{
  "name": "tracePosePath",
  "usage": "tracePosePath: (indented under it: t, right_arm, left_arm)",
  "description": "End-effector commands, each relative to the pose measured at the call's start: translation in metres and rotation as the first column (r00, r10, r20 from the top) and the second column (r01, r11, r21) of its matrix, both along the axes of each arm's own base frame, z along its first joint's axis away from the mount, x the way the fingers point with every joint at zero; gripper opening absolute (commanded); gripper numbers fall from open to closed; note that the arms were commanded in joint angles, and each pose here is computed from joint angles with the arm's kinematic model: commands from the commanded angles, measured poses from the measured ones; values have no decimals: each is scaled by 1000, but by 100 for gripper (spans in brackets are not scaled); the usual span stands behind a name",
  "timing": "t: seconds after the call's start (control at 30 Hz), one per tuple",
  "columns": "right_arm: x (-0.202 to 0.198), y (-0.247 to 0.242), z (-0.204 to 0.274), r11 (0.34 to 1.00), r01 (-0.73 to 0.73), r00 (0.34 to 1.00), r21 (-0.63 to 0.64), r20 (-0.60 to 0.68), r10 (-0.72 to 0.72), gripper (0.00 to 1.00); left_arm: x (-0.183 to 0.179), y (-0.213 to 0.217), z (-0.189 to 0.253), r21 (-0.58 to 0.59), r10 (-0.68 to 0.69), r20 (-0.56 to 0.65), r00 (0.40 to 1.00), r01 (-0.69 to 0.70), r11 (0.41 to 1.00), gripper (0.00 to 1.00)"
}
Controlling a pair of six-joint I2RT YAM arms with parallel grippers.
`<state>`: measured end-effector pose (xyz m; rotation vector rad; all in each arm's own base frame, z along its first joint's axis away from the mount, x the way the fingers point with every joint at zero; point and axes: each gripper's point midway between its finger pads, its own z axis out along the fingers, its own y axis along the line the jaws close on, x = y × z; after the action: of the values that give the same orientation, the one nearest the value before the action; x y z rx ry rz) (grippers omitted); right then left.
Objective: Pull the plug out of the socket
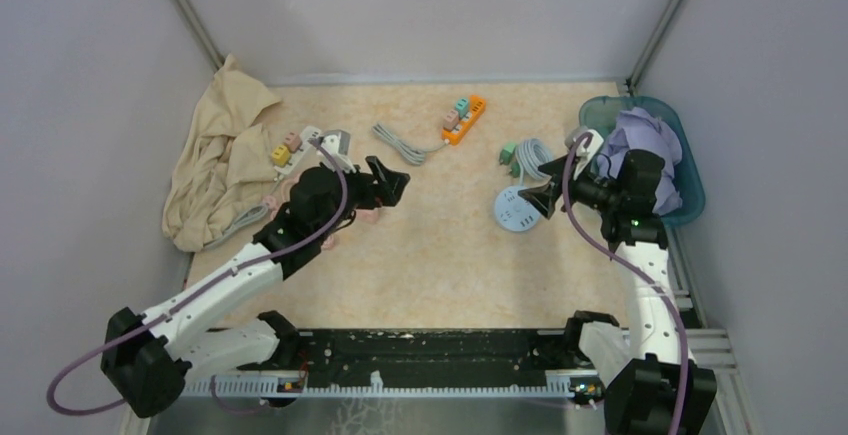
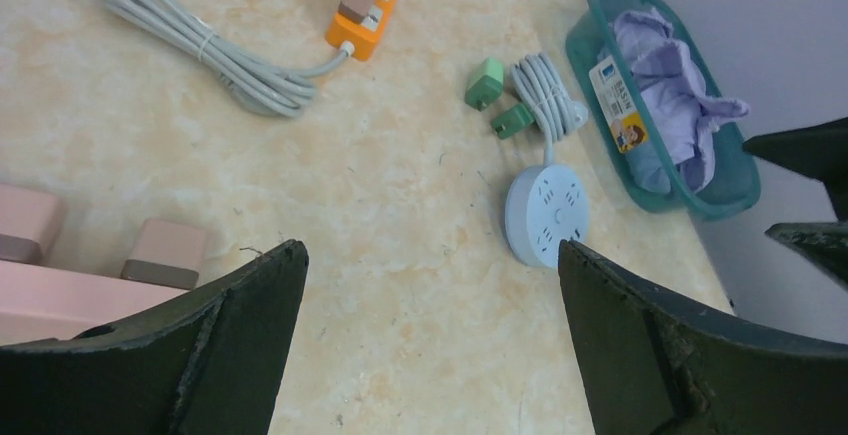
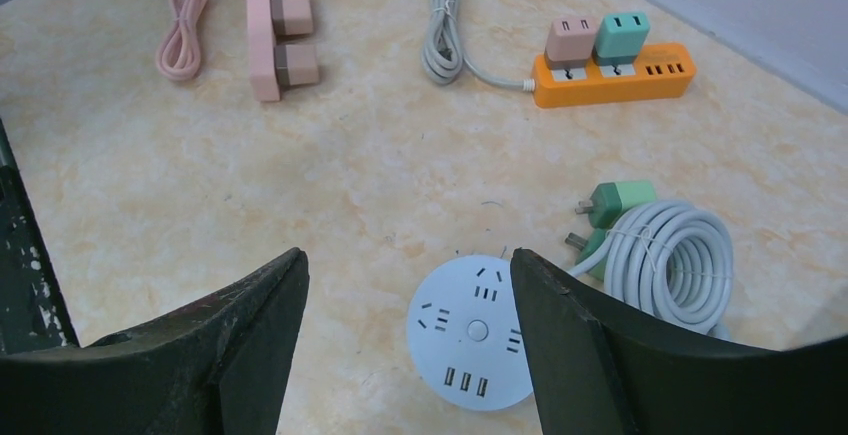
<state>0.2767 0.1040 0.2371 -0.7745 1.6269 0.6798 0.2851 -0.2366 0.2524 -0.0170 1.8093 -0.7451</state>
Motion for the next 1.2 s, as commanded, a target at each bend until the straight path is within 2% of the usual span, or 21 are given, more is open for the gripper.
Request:
tracePosePath:
  t: [0.0,0.1,0.13,0.2,0.37,0.53,0.67,0.77,0.9,1.07,1.17]
  right_arm:
    - [3,-2,18,1000,17,999,23,49,-18,74]
    - [0,0,21,999,8,999,34,54,-10,73]
    - [0,1,22,999,8,998,37,58,-10,73]
    - [-2,1,24,999,5,998,41,66,-7,73]
    - [-3,2,25,999,2,997,50,71,-6,73]
    - [-2,1,25,999,11,997,48,74,-15,73]
    - [-1,1,24,999,16,997,48,72,-19,73]
    - [-1,2,25,999,9,997,53,72,-13,73]
    - [-1,1,24,999,16,997,48,75,-20,73]
    - [0,1,23,999,16,998,48,68,-19,73]
    - [1,0,22,999,18,997,46,68,-21,73]
  left_arm:
    - [3,-23,-3,-37,-188,38,981,189,981,100]
    - [31,-32,-13,87,-280,78,957,273,958,98]
    - [40,-36,-19,139,-327,91,941,313,940,94]
    - [56,-48,-27,234,-427,121,896,393,889,93]
    - [111,-68,-44,349,-515,101,851,454,820,96]
    - [160,-90,-62,354,-555,41,831,507,786,95]
    - [183,-109,-68,336,-571,119,812,508,793,86]
    - [201,-112,-72,338,-533,179,827,457,823,85]
    - [220,-114,-90,331,-493,156,856,425,842,88]
    - [239,-124,-116,327,-492,65,868,447,832,90]
    - [250,-122,-132,351,-456,6,890,425,834,99]
